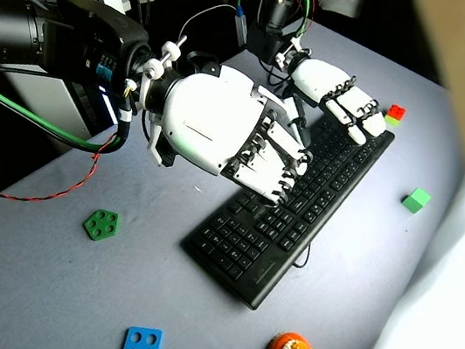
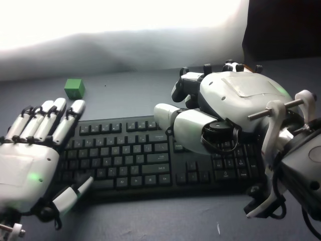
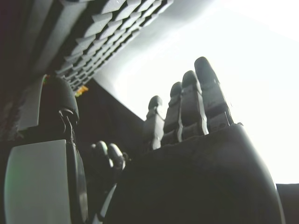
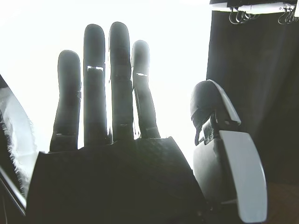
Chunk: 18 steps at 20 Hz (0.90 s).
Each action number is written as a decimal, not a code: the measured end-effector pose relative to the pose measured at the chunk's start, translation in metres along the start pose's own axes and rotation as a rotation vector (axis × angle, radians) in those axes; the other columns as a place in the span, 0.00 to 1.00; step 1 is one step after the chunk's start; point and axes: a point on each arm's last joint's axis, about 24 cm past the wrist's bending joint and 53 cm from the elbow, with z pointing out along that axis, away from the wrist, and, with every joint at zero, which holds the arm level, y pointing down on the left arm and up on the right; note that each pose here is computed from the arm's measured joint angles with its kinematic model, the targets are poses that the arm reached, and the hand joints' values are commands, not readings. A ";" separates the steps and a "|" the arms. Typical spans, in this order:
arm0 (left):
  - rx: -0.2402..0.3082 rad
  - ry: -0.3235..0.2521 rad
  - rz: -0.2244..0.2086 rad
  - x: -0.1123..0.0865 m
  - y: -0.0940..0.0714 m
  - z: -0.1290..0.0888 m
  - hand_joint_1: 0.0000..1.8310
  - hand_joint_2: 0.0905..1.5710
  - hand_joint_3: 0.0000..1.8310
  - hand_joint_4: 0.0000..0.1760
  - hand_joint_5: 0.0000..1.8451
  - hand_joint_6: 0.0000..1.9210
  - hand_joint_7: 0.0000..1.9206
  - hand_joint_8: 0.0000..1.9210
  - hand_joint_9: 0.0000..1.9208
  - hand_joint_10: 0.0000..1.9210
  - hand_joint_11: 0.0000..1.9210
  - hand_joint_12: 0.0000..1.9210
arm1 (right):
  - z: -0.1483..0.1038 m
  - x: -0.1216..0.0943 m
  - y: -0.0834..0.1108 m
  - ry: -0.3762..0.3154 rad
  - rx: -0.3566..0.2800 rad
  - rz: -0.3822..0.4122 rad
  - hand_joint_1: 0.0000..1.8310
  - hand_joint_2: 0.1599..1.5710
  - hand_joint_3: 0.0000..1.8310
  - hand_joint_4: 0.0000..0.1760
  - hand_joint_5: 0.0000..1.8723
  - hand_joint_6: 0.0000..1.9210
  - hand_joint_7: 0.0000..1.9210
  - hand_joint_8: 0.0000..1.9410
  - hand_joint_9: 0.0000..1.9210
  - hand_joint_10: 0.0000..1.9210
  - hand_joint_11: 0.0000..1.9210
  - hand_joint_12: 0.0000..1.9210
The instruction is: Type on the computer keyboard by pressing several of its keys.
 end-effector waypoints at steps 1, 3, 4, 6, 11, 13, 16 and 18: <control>-0.017 0.009 0.001 0.001 0.004 -0.001 0.00 0.75 0.00 0.36 0.04 0.01 0.07 0.01 0.10 0.02 0.00 0.40 | 0.000 -0.001 0.000 0.001 -0.001 0.000 0.02 0.83 0.00 0.00 0.23 0.34 0.42 0.00 0.27 0.44 0.05 0.87; -0.020 0.017 -0.001 -0.001 0.003 -0.002 0.00 0.73 0.00 0.34 0.04 0.01 0.08 0.01 0.11 0.02 0.00 0.43 | 0.000 0.000 0.000 0.006 -0.004 -0.004 0.02 0.83 0.00 0.00 0.23 0.34 0.42 0.01 0.27 0.44 0.05 0.88; -0.008 0.018 0.001 -0.004 -0.001 -0.002 0.00 0.72 0.00 0.35 0.04 0.01 0.08 0.01 0.11 0.02 0.00 0.43 | 0.000 0.001 0.001 0.012 -0.007 -0.015 0.02 0.83 0.00 0.00 0.23 0.34 0.42 0.00 0.26 0.44 0.04 0.88; 0.002 0.017 -0.001 -0.012 -0.006 -0.001 0.00 0.71 0.00 0.35 0.05 0.01 0.08 0.00 0.11 0.01 0.00 0.42 | 0.000 0.001 0.001 0.018 -0.009 -0.038 0.01 0.83 0.00 0.00 0.23 0.34 0.42 0.00 0.27 0.44 0.04 0.88; 0.003 -0.005 0.000 -0.030 -0.011 0.007 0.00 0.74 0.00 0.20 0.13 0.02 0.15 0.01 0.15 0.02 0.00 0.46 | -0.002 -0.002 0.004 0.022 -0.023 -0.062 0.00 0.84 0.00 0.00 0.23 0.34 0.41 0.00 0.26 0.45 0.05 0.88; 0.009 -0.002 -0.003 -0.036 -0.014 0.013 0.00 0.77 0.01 0.11 0.24 0.05 0.24 0.03 0.22 0.04 0.00 0.59 | -0.002 -0.005 0.006 0.020 -0.027 -0.063 0.02 0.82 0.00 0.00 0.29 0.36 0.47 0.03 0.27 0.51 0.06 0.91; 0.021 -0.042 0.001 -0.061 -0.018 0.024 0.00 0.80 0.00 0.00 0.44 0.07 0.45 0.05 0.37 0.12 0.00 0.70 | -0.005 -0.008 0.008 0.016 -0.030 -0.064 0.04 0.82 0.00 0.00 0.41 0.55 0.46 0.52 0.35 0.74 0.18 1.00; 0.017 -0.044 -0.005 -0.069 -0.020 0.027 0.00 0.82 0.00 0.00 0.59 0.11 0.60 0.14 0.42 0.46 0.16 0.81 | -0.006 -0.008 0.008 0.022 -0.034 -0.066 0.01 0.83 0.00 0.00 0.47 0.77 0.54 0.79 0.46 0.93 0.35 1.00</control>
